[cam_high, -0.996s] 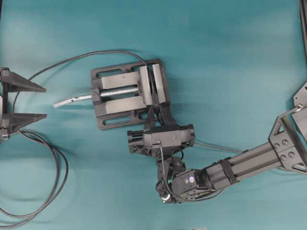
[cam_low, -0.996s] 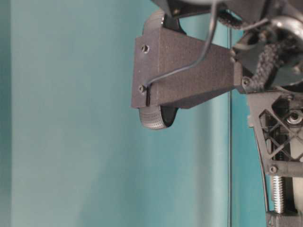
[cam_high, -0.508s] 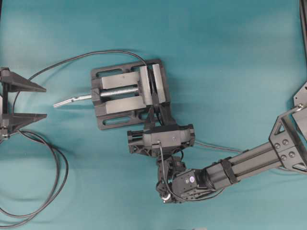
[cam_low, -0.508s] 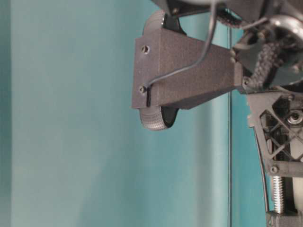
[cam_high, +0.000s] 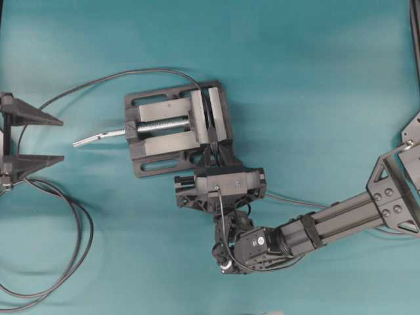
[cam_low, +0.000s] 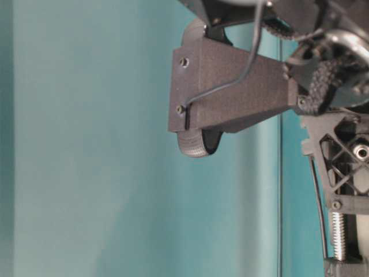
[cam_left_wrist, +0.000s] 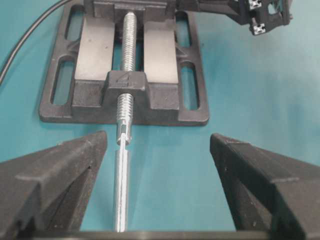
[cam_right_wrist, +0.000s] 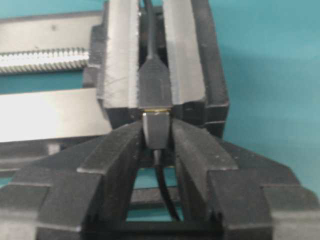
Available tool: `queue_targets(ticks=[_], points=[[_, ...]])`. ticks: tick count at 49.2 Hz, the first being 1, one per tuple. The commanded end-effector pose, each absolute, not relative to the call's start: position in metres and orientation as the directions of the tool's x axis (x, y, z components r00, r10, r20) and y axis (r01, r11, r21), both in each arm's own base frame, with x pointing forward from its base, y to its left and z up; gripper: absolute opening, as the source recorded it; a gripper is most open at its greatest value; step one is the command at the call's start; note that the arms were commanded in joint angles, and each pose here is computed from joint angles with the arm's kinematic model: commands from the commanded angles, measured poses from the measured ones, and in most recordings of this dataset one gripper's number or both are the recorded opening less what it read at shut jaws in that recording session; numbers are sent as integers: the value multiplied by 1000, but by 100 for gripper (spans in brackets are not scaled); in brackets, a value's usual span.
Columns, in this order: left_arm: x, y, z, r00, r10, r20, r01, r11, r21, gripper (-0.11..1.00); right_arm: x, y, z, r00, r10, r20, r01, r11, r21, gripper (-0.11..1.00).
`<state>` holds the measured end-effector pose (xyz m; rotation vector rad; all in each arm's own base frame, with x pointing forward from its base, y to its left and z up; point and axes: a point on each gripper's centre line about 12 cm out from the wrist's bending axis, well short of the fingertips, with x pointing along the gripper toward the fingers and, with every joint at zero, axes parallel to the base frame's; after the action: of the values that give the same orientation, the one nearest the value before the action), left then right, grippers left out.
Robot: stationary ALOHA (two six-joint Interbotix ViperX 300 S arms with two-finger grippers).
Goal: Insert the USB cable into the fixed female connector.
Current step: 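Open the right gripper and release the inserted cable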
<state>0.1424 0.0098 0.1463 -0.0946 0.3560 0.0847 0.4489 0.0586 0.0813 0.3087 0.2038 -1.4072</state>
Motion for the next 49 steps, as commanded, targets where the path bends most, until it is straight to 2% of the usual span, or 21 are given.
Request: queue_targets(ticks=[1, 17, 25, 37, 49], points=[[144, 10, 150, 937, 69, -341, -101, 992, -75, 100, 452, 34, 98, 104, -937, -333, 990, 66, 124, 39], [144, 10, 150, 937, 69, -341, -100, 992, -74, 100, 447, 79, 112, 203, -917, -342, 976, 160, 150, 39], [144, 10, 150, 937, 69, -341, -100, 992, -74, 100, 443, 95, 116, 223, -905, -363, 972, 179, 150, 39], [144, 10, 150, 937, 69, -341, -100, 992, -74, 100, 435, 111, 124, 255, -891, -375, 966, 220, 133, 39], [144, 10, 150, 937, 69, -341, -101, 992, -75, 100, 424, 110, 128, 293, -868, -400, 955, 282, 89, 39]])
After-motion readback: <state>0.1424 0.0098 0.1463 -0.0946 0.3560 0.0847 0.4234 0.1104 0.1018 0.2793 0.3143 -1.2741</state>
